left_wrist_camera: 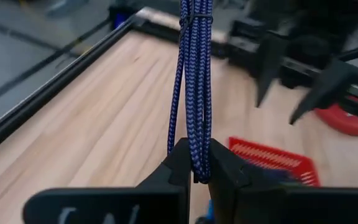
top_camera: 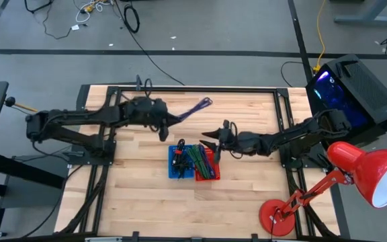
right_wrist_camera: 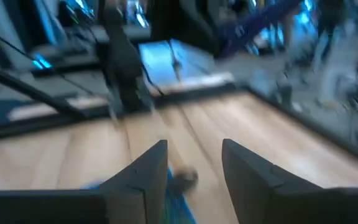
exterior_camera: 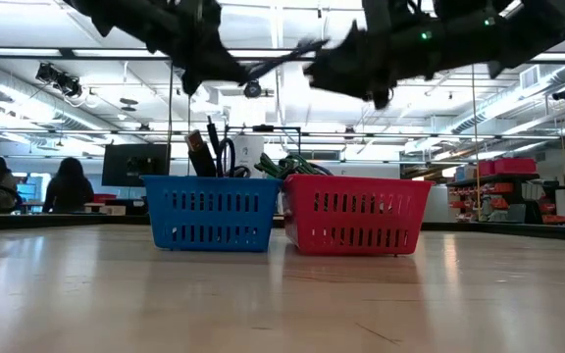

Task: Pick & Place USB Port
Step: Put the black and blue USB cable into the red basket

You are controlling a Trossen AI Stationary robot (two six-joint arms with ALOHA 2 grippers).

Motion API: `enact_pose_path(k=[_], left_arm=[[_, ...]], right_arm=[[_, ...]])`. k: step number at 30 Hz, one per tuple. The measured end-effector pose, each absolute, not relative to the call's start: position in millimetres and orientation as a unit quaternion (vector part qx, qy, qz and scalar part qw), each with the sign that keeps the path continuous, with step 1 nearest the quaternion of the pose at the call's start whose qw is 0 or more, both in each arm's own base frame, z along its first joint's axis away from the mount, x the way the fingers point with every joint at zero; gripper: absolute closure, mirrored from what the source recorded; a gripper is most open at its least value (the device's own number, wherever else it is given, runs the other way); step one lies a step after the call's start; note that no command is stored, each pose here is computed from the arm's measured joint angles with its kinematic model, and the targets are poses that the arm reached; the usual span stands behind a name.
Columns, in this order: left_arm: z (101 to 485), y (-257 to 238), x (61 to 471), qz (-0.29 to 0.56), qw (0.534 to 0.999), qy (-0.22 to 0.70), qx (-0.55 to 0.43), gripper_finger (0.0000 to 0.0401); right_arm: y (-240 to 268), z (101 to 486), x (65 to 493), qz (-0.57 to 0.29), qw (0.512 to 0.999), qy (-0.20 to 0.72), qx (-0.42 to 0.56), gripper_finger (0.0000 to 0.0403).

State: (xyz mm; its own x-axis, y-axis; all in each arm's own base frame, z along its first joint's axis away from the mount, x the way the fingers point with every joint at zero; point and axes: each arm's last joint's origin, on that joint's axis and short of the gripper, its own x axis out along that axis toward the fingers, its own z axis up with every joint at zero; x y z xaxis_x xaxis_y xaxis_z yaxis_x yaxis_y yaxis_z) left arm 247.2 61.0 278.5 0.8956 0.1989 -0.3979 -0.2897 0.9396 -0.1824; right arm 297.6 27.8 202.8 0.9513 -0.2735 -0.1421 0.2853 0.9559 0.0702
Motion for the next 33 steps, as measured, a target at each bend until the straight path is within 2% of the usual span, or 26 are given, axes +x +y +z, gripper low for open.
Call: enact_pose_path(k=[5,12,21,33], left_arm=[[282,40,254,0.106,0.982,0.139,-0.071,0.0372],[286,22,258,0.094,0.993,0.069,-0.032,0.0372],[284,16,260,0.092,0.993,0.070,-0.023,0.0372],[285,3,260,0.073,0.995,0.066,-0.018,0.0372]], right_arm=[[16,218,301,-0.101,0.995,-0.007,0.023,0.0247],[0,229,301,-0.050,0.996,-0.059,0.031,0.0247],[-13,246,298,-0.025,0.989,-0.148,0.019,0.0247],[-27,255,294,-0.043,0.979,-0.197,0.013,0.0247]])
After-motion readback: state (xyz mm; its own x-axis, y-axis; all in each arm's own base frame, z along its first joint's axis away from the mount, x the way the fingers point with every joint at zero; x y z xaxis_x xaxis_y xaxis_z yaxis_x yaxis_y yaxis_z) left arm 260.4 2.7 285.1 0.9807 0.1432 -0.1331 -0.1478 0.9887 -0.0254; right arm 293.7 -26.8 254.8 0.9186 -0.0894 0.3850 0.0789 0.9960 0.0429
